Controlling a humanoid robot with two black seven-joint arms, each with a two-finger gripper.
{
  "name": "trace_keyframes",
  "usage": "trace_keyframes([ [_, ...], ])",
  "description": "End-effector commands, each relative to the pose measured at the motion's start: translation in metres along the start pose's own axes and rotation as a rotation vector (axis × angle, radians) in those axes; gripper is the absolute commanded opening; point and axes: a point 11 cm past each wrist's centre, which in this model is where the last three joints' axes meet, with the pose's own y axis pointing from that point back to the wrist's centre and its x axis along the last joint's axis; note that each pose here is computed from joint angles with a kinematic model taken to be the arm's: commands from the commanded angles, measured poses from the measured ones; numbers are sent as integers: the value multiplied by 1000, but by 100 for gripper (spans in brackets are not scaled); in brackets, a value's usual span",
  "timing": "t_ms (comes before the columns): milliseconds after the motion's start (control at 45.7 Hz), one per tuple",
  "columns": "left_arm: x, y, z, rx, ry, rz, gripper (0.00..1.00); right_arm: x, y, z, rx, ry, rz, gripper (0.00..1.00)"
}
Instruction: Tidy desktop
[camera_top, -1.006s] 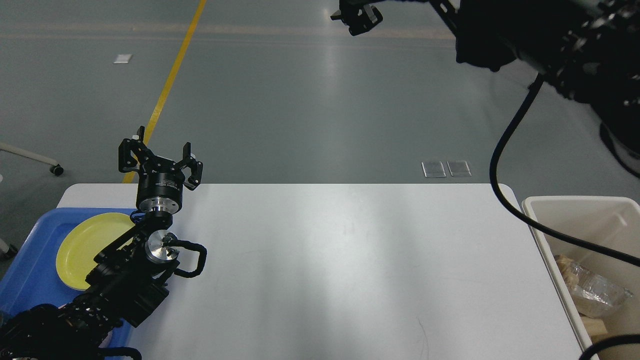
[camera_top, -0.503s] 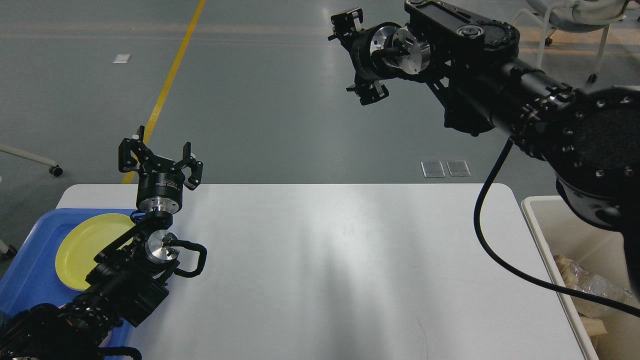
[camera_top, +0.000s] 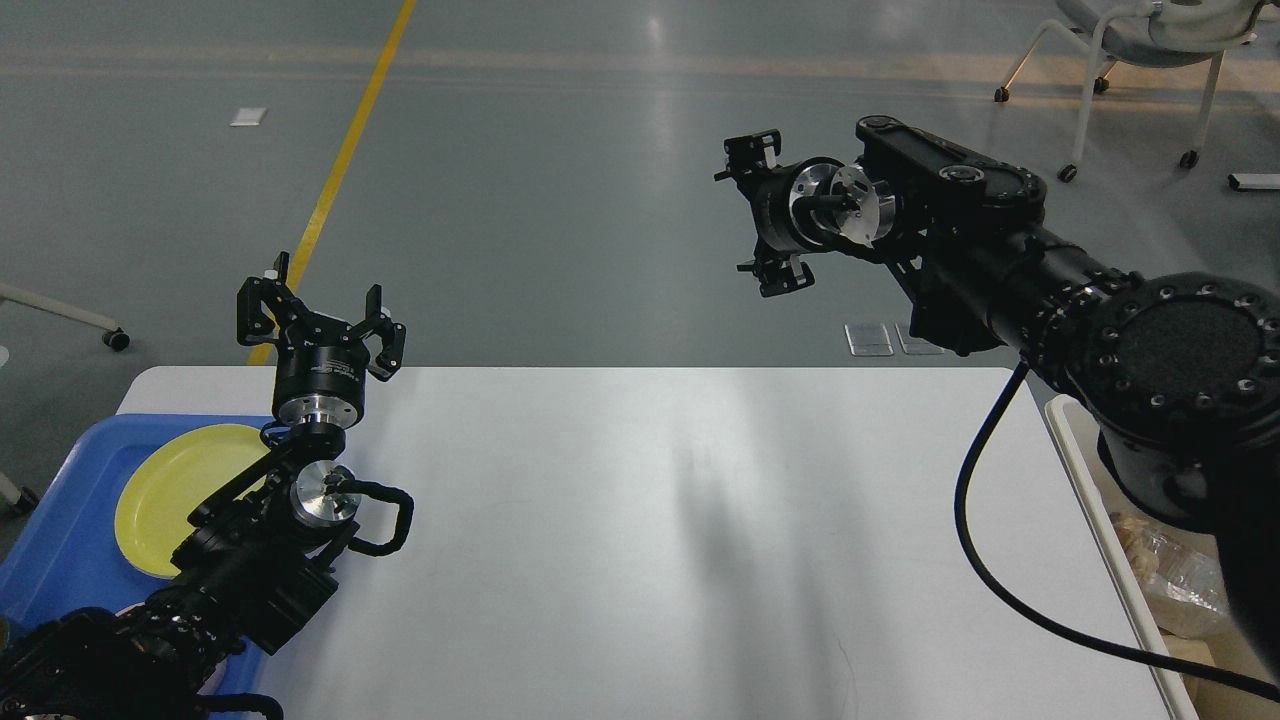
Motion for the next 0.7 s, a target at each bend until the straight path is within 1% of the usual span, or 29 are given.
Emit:
trace_keyframes([
  [0, 0, 0, 0, 0, 0, 0, 100, 10, -10, 14, 65, -151, 18, 100],
  [306, 0, 0, 0, 0, 0, 0, 100, 30, -19, 25, 275, -430, 106, 100],
  [481, 0, 0, 0, 0, 0, 0, 100, 46, -22, 41, 385, -541, 170, 100],
  [569, 0, 0, 0, 0, 0, 0, 100, 51, -24, 51, 407, -572, 196, 100],
  [678, 0, 0, 0, 0, 0, 0, 100, 53, -27, 62, 396, -602, 201, 100],
])
